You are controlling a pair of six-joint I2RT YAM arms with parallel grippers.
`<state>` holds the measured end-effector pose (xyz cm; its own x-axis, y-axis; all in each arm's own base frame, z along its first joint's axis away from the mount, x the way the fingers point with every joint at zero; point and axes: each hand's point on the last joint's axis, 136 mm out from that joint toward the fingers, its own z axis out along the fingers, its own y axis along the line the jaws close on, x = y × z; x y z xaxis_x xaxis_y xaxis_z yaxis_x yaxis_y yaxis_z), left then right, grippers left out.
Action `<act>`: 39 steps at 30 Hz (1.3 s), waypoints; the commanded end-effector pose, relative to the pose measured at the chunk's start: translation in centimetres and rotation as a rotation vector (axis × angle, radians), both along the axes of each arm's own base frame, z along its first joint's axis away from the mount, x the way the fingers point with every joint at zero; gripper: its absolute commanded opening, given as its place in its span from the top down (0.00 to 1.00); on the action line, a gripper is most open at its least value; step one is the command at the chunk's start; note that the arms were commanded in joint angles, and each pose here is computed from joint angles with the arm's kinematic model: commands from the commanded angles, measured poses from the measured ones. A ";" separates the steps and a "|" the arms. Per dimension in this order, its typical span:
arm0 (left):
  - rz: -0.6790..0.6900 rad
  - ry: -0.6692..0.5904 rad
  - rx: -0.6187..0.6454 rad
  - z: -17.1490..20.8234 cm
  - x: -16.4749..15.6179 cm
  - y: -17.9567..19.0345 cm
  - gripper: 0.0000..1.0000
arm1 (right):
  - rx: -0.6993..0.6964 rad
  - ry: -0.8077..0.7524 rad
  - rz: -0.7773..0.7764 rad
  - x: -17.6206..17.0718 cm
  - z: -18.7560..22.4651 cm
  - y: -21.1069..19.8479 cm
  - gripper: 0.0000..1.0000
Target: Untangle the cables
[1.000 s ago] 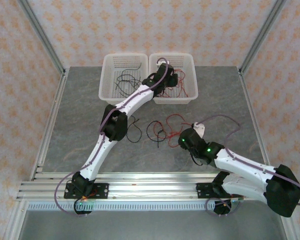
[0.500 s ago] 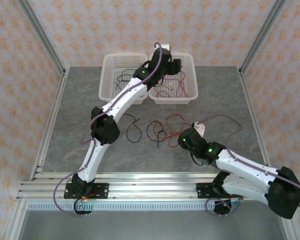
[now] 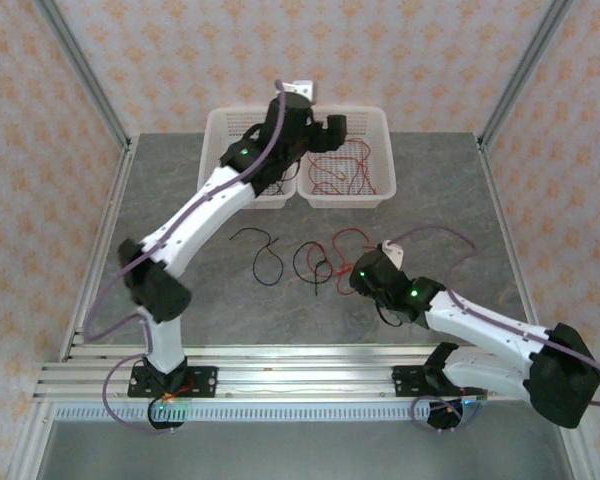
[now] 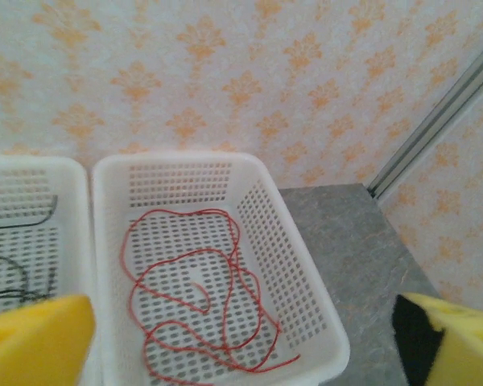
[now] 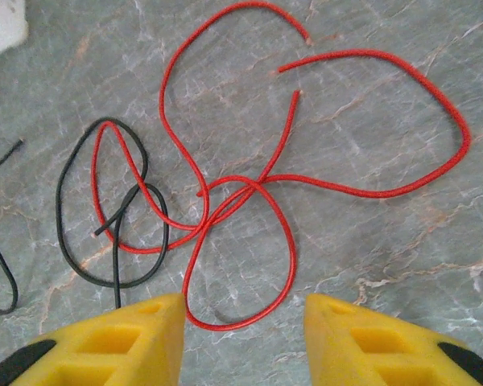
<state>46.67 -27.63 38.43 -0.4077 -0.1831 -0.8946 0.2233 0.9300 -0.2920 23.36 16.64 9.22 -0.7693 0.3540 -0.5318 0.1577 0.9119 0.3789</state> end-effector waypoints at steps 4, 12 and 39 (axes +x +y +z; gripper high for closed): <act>0.104 -0.116 -0.089 3.5 -5.5 6.8 0.01 | -0.082 0.029 0.032 1.7 0.1 2.3 0.57; 0.099 -0.072 -0.197 -1.6 -10.6 12.0 0.01 | -0.285 0.065 0.076 5.8 -1.4 2.9 0.58; 0.148 0.016 -0.138 -4.7 -15.2 15.5 0.10 | -0.408 0.127 0.109 10.5 -5.1 4.3 0.96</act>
<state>32.26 -13.16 33.25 -0.3894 -0.3429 -0.8549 0.1091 0.9044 -0.4125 32.95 21.32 2.37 -0.8853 0.0269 -0.4642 0.0466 0.9984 -0.0310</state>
